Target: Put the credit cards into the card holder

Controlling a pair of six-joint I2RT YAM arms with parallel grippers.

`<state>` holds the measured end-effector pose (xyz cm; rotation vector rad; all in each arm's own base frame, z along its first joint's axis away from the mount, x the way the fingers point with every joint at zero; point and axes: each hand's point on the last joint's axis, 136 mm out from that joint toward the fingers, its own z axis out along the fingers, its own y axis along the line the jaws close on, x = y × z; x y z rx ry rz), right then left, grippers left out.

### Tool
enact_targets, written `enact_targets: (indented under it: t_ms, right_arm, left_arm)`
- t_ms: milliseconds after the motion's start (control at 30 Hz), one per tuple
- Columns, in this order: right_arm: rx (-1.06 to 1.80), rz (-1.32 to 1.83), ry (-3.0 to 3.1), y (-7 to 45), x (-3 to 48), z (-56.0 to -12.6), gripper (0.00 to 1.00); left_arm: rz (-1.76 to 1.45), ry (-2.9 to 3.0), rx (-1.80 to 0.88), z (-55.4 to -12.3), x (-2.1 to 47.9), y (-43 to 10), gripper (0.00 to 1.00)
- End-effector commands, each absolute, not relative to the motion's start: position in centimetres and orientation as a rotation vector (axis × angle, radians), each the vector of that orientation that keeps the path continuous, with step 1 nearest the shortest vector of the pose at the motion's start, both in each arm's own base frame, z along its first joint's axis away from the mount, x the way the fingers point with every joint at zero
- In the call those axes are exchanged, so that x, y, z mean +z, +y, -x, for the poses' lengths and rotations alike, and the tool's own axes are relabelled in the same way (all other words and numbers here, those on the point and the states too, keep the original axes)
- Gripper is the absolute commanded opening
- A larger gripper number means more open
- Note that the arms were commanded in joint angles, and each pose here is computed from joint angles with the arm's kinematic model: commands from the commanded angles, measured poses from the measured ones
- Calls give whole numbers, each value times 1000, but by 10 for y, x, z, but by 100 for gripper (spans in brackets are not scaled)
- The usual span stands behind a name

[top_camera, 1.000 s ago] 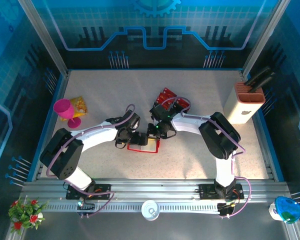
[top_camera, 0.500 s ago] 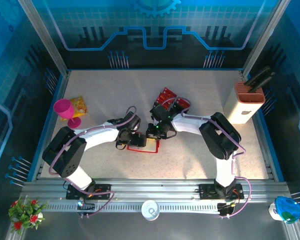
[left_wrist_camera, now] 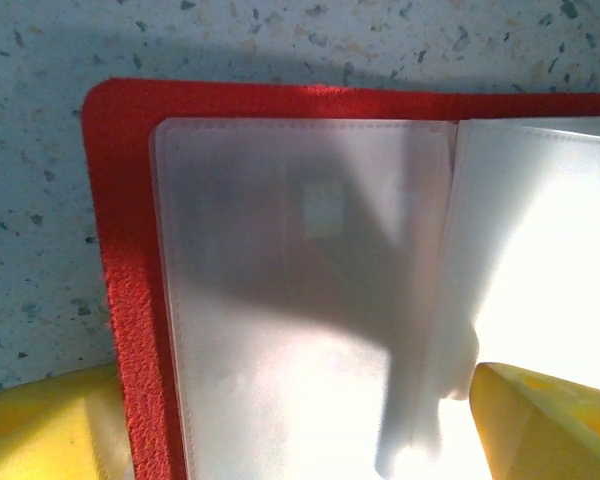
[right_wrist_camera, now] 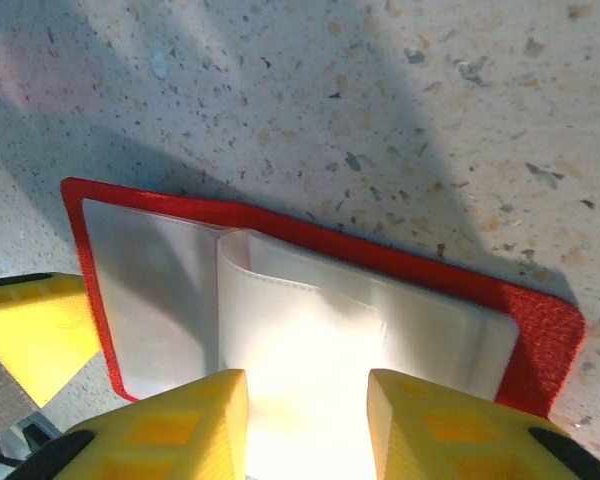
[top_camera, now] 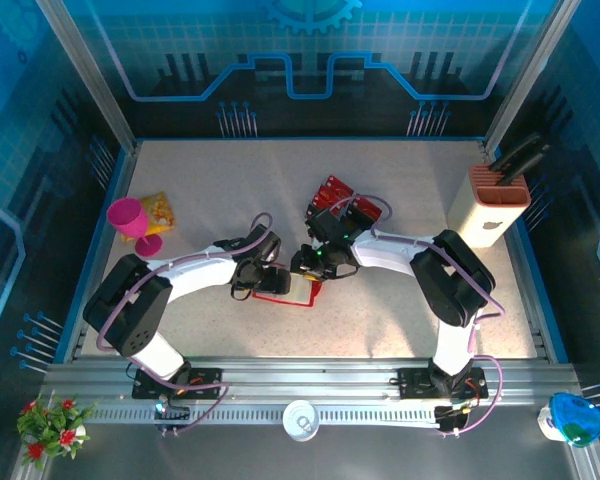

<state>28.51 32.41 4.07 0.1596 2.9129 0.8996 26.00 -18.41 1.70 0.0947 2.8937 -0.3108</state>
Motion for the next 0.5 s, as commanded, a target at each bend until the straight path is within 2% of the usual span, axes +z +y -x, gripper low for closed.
enact_targets:
  t_ms: [0, 467]
  right_arm:
    - [926, -211, 2940, 327, 28, -284, 37]
    - [958, -242, 2934, 332, 25, -286, 48]
  left_arm:
    - [-114, 2958, -312, -242, -1, -181, 86]
    - [-122, 2957, -320, -241, -2, -182, 83]
